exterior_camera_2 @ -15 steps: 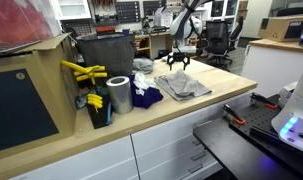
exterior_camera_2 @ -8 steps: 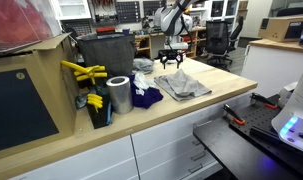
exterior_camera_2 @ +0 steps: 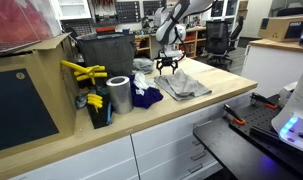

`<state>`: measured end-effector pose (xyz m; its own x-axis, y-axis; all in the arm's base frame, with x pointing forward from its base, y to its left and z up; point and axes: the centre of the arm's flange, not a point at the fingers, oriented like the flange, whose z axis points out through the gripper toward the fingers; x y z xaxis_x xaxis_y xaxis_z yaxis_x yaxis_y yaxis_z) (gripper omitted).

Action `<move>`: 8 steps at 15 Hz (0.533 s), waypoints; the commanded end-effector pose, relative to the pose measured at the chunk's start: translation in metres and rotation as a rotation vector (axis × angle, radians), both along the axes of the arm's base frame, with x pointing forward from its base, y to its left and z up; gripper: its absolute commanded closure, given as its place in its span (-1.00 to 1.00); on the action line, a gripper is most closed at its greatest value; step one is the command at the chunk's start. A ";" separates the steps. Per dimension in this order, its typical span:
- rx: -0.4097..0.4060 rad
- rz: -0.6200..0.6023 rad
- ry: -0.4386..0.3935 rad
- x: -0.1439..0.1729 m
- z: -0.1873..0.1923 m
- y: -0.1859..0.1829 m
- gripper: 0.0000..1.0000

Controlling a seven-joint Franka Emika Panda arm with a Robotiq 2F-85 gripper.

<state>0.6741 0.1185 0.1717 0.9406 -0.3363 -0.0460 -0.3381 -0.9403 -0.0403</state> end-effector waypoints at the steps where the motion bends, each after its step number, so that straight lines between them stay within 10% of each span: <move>1: -0.018 -0.017 0.003 0.018 0.002 0.008 -1.00; 8: -0.017 -0.018 0.006 0.020 -0.002 0.009 -1.00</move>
<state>0.6857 0.1227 0.1675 0.9425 -0.3326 -0.0336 -0.3339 -0.9414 -0.0469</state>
